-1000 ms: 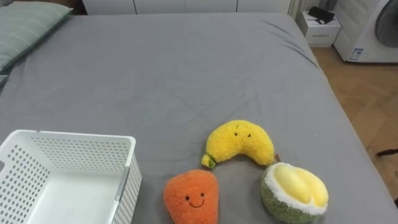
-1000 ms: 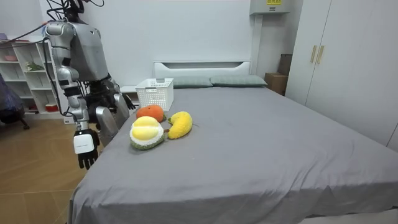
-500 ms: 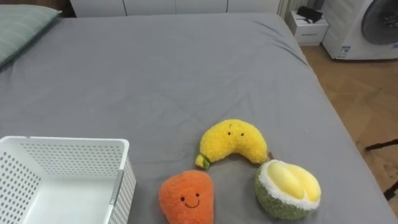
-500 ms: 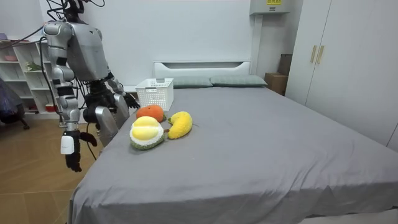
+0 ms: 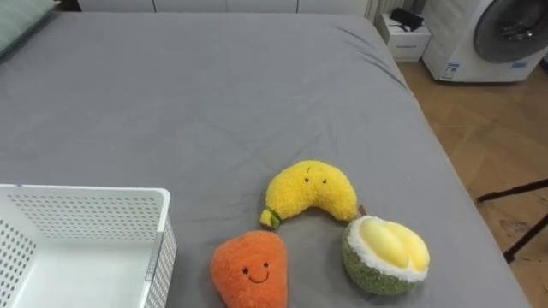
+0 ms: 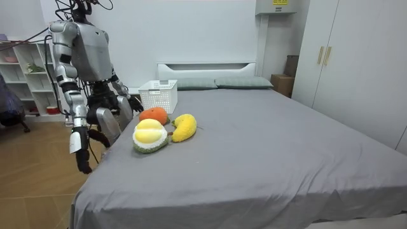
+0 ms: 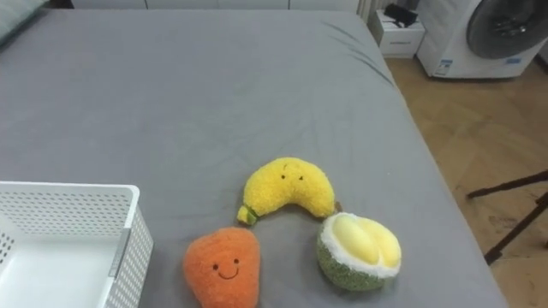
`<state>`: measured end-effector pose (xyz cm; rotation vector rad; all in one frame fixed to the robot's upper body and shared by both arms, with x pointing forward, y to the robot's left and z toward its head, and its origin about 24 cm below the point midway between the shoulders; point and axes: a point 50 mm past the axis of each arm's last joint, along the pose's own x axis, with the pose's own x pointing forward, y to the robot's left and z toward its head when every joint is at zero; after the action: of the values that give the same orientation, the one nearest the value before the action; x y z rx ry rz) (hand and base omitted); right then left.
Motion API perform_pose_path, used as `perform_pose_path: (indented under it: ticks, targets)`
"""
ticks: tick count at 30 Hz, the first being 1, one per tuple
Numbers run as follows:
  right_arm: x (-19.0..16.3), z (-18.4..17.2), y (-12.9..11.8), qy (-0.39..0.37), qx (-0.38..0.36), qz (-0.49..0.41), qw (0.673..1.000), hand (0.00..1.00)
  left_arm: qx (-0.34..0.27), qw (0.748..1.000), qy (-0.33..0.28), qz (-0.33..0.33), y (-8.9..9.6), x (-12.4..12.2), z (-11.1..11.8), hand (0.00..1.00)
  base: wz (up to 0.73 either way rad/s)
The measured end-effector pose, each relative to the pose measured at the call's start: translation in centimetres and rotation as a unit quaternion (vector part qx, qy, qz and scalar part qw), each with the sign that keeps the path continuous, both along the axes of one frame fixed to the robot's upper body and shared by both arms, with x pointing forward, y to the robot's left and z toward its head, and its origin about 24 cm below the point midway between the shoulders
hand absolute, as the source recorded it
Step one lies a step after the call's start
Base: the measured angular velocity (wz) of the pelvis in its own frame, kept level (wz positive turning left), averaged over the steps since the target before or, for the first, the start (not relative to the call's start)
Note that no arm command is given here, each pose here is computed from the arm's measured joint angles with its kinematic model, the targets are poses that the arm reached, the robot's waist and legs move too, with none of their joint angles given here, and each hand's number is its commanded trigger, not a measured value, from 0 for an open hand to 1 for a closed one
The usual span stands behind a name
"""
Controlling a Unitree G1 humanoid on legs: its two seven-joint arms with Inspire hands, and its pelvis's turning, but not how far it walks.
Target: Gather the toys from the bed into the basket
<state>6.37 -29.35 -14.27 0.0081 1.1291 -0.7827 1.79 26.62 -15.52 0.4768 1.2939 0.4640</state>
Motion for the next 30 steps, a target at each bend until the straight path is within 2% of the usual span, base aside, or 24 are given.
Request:
perform_pose_path:
  ticks: [7, 15, 22, 30]
  targets:
    - [5.9, 3.2, -0.1, -0.115, -0.06, 0.069, 0.989, 0.0, -0.001, 1.0, -0.006, -0.004, -0.1, 0.4, 0.0, 0.0, 0.0]
    - [11.3, 7.4, 1.2, -0.233, -0.092, 0.146, 0.957, 0.0, 0.0, 1.0, -0.016, -0.01, 0.0, 1.0, 0.2, 0.0, 0.0]
    - [13.0, 9.1, 2.3, -0.27, -0.11, 0.197, 0.936, 0.0, 0.0, 1.0, -0.016, -0.017, -0.2, 0.8, 0.2, 0.0, 0.02]
    - [13.3, 9.1, 3.1, -0.255, -0.127, 0.258, 0.923, 0.0, -0.004, 1.0, -0.007, -0.023, -0.3, 0.8, 0.2, 0.0, 0.0]
